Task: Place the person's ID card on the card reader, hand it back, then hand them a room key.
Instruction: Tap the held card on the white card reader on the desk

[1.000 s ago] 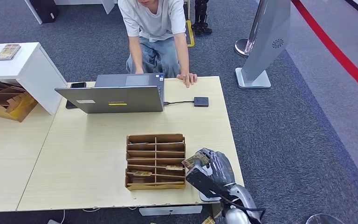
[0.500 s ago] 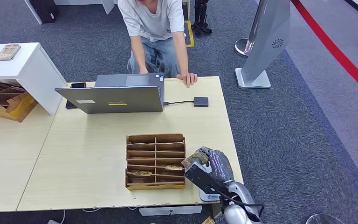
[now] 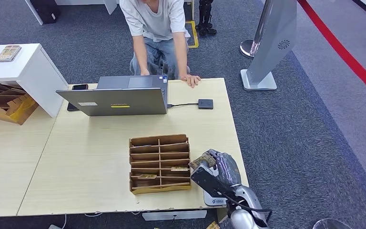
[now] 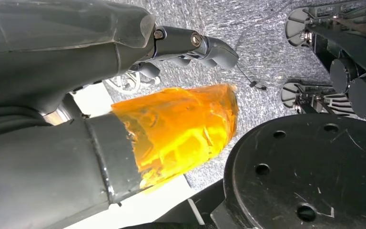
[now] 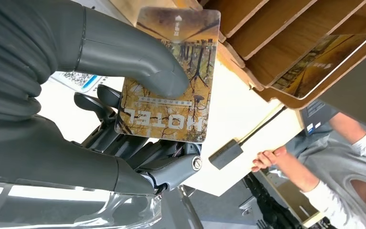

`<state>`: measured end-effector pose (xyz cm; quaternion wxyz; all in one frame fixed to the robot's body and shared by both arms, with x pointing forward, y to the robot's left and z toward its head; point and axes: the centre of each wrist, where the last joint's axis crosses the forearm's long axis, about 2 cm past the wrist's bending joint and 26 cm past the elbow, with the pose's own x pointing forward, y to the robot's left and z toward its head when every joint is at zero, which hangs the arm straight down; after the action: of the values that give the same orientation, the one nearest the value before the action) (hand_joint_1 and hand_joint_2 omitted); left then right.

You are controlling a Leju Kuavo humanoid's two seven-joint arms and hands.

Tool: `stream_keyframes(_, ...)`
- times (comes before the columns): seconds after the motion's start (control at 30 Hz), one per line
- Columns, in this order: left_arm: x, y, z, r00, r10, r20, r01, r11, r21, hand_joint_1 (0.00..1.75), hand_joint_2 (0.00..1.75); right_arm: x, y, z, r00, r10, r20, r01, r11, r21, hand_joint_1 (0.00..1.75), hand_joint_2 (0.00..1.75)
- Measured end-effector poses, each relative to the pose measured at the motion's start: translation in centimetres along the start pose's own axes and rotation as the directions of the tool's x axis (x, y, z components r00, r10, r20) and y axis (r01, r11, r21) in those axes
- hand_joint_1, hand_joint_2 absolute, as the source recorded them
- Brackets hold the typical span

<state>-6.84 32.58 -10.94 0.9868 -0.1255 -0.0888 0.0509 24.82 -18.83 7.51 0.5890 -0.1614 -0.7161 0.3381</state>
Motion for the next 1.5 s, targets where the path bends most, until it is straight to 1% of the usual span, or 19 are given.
stream_keyframes(0.3, -0.3, -0.3, 0.0, 1.000, 0.027, 0.006, -0.027, 1.000, 0.002, 0.00, 0.00, -0.5, -0.8, 1.2, 1.000, -0.014, -0.020, 0.014, 0.999, -0.035, 1.75, 1.75)
stream_keyframes(0.6, -0.3, -0.5, -0.1, 0.999, 0.035, 0.008, -0.035, 0.999, 0.000, 0.00, 0.00, -0.9, -1.0, 1.8, 0.999, -0.014, -0.033, 0.013, 0.999, -0.038, 1.75, 1.75)
stream_keyframes(0.67, -0.2, -0.6, -0.2, 0.999, 0.021, 0.032, -0.022, 0.999, 0.031, 0.00, 0.00, -0.9, -1.0, 1.9, 0.999, -0.014, -0.033, 0.013, 0.999, -0.038, 1.75, 1.75)
stream_keyframes(0.73, 0.8, -1.4, -0.8, 0.997, -0.044, 0.068, 0.034, 0.990, 0.138, 0.00, 0.00, -0.9, -1.0, 2.2, 0.999, -0.011, -0.034, 0.010, 0.999, -0.034, 1.75, 1.75)
stream_keyframes(0.8, 2.8, -2.9, -1.8, 0.989, -0.121, 0.081, 0.095, 0.960, 0.263, 0.00, 0.00, -0.5, -1.1, 2.4, 0.999, -0.006, -0.038, 0.005, 1.000, -0.030, 1.75, 1.75)
stream_keyframes(0.83, 4.0, -3.6, -2.2, 0.986, -0.143, 0.087, 0.111, 0.949, 0.296, 0.00, 0.00, -0.3, -1.2, 2.5, 0.999, -0.006, -0.039, 0.004, 1.000, -0.029, 1.75, 1.75)
stream_keyframes(0.9, 5.9, -4.8, -2.8, 0.979, -0.166, 0.117, 0.125, 0.946, 0.300, 0.00, 0.00, 0.0, -1.6, 2.4, 0.999, -0.007, -0.040, 0.005, 0.999, -0.033, 1.75, 1.75)
stream_keyframes(0.97, 7.1, -5.6, -3.2, 0.973, -0.177, 0.149, 0.128, 0.949, 0.287, 0.00, 0.00, 0.1, -1.9, 2.2, 0.999, -0.009, -0.039, 0.007, 0.999, -0.038, 1.75, 1.75)
stream_keyframes(1.13, 8.0, -5.9, -3.4, 0.964, -0.189, 0.187, 0.132, 0.950, 0.282, 0.00, 0.00, 0.3, -2.4, 2.0, 0.999, -0.011, -0.032, 0.010, 0.999, -0.050, 1.75, 1.75)
stream_keyframes(1.5, 8.4, -6.1, -3.4, 0.959, -0.197, 0.206, 0.135, 0.951, 0.280, 0.00, 0.00, 0.4, -2.5, 2.0, 1.000, -0.013, -0.029, 0.011, 0.998, -0.057, 1.75, 1.75)
